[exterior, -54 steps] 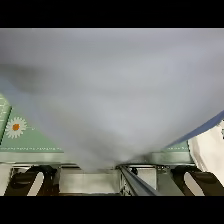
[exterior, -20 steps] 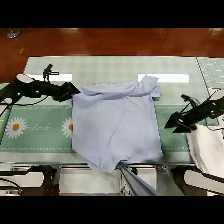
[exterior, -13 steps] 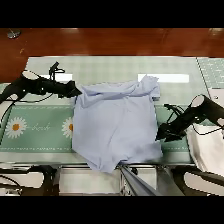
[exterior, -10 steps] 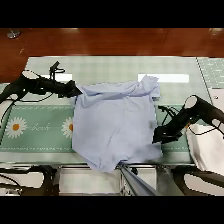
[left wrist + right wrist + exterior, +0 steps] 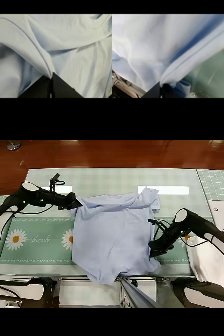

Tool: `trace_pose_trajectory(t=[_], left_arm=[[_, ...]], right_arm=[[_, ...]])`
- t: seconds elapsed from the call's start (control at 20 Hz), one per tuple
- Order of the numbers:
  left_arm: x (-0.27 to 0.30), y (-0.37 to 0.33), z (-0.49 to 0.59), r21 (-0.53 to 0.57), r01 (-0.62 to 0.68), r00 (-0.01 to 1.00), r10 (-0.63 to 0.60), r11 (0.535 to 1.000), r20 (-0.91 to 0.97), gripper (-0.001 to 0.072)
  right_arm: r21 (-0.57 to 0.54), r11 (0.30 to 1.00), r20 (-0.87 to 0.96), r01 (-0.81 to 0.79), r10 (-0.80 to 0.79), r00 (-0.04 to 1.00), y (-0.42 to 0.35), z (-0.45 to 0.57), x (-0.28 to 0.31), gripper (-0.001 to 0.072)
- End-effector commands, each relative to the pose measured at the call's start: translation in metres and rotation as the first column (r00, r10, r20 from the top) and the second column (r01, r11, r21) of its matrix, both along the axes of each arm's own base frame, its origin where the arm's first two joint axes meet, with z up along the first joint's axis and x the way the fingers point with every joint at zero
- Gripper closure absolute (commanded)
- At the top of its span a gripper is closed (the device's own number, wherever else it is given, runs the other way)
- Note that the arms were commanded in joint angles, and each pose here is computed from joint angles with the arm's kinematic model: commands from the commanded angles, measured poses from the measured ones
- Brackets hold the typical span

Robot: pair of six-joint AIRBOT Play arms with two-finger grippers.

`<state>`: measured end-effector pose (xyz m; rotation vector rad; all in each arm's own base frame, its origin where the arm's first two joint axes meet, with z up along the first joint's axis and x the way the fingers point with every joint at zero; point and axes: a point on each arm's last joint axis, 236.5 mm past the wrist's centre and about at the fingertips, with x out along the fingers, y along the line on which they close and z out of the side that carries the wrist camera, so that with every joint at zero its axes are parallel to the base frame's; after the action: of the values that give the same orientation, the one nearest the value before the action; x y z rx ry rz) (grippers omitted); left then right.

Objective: Fold the shirts.

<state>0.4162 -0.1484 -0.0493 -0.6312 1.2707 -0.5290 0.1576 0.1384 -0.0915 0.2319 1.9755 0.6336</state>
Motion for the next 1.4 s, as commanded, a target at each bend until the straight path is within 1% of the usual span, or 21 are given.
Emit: trace_pose_trajectory(t=[0.0, 0.1, 0.2, 0.3, 0.35, 0.45, 0.55, 0.7, 0.8, 0.9, 0.95, 1.0, 1.05, 1.1, 1.2, 1.25, 1.3, 1.35], left_arm=[[0.003, 0.004, 0.006, -0.004, -0.001, 1.0, 0.001, 1.0, 0.01, 0.0682], [0.011, 0.017, 0.023, -0.009, -0.023, 0.999, 0.023, 1.0, 0.042, 0.0682], [0.017, 0.036, 0.045, -0.008, -0.049, 0.994, 0.05, 0.999, 0.093, 0.0682], [0.011, 0.047, 0.066, 0.004, -0.036, 0.987, 0.034, 0.999, 0.154, 0.0682], [0.004, 0.05, 0.073, 0.008, -0.035, 0.985, 0.033, 0.999, 0.172, 0.0682], [-0.016, 0.053, 0.083, 0.01, -0.052, 0.981, 0.049, 0.999, 0.187, 0.0682], [-0.05, 0.044, 0.081, 0.016, -0.049, 0.981, 0.045, 0.999, 0.188, 0.0683], [-0.114, 0.016, 0.056, 0.005, -0.013, 0.992, 0.013, 1.0, 0.125, 0.0682], [-0.151, -0.005, 0.037, -0.006, -0.003, 0.997, 0.004, 1.0, 0.072, 0.0682], [-0.173, -0.021, 0.017, 0.001, 0.007, 0.999, -0.007, 1.0, 0.043, 0.0682], [-0.183, -0.03, 0.007, 0.005, 0.026, 0.999, -0.027, 1.0, 0.03, 0.068], [-0.187, -0.037, 0.001, 0.012, 0.043, 0.999, -0.044, 0.999, 0.021, 0.0627], [-0.19, -0.043, 0.0, 0.014, 0.07, 0.997, -0.07, 0.997, 0.014, 0.0266], [-0.188, -0.044, 0.002, 0.016, 0.083, 0.996, -0.083, 0.996, 0.014, 0.0011], [-0.175, -0.028, 0.016, 0.055, 0.109, 0.993, -0.111, 0.993, 0.037, 0.0008], [-0.164, -0.01, 0.025, 0.089, 0.09, 0.995, -0.094, 0.992, 0.04, 0.0008], [-0.152, 0.011, 0.033, 0.126, 0.051, 0.997, -0.057, 0.991, 0.046, 0.0008], [-0.137, 0.039, 0.039, 0.17, -0.011, 0.998, 0.0, 0.985, 0.065, 0.0009]], right_arm=[[0.002, 1.0, 0.077, 0.0, 0.0, 0.997, 0.002, 0.002, 0.022, 0.069], [0.011, 0.998, 0.167, 0.055, -0.056, 0.984, -0.005, 0.019, 0.061, 0.069], [0.005, 0.987, 0.288, 0.158, -0.153, 0.945, -0.029, 0.043, 0.115, 0.069], [-0.016, 0.957, 0.436, 0.291, -0.255, 0.863, -0.07, 0.076, 0.175, 0.069], [-0.002, 0.935, 0.498, 0.356, -0.308, 0.811, -0.089, 0.096, 0.204, 0.069], [0.067, 0.89, 0.594, 0.45, -0.398, 0.699, -0.115, 0.134, 0.256, 0.069], [0.129, 0.863, 0.666, 0.488, -0.441, 0.602, -0.13, 0.167, 0.302, 0.069], [0.182, 0.848, 0.711, 0.497, -0.463, 0.529, -0.135, 0.193, 0.354, 0.069], [0.253, 0.819, 0.673, 0.515, -0.531, 0.515, -0.127, 0.191, 0.378, 0.069], [0.323, 0.791, 0.584, 0.519, -0.598, 0.549, -0.108, 0.173, 0.387, 0.0689], [0.321, 0.793, 0.544, 0.518, -0.602, 0.584, -0.1, 0.159, 0.385, 0.0664], [0.304, 0.797, 0.504, 0.522, -0.6, 0.622, -0.094, 0.144, 0.38, 0.0462], [0.284, 0.81, 0.468, 0.513, -0.584, 0.664, -0.089, 0.132, 0.372, 0.0122], [0.27, 0.823, 0.447, 0.5, -0.567, 0.692, -0.087, 0.126, 0.365, 0.0086], [0.218, 0.849, 0.443, 0.481, -0.525, 0.727, -0.104, 0.125, 0.348, 0.0086], [0.162, 0.874, 0.451, 0.459, -0.479, 0.753, -0.121, 0.125, 0.333, 0.0087], [0.067, 0.888, 0.456, 0.454, -0.432, 0.778, -0.146, 0.122, 0.316, 0.0087], [-0.023, 0.883, 0.455, 0.468, -0.408, 0.792, -0.171, 0.118, 0.299, 0.0086]])
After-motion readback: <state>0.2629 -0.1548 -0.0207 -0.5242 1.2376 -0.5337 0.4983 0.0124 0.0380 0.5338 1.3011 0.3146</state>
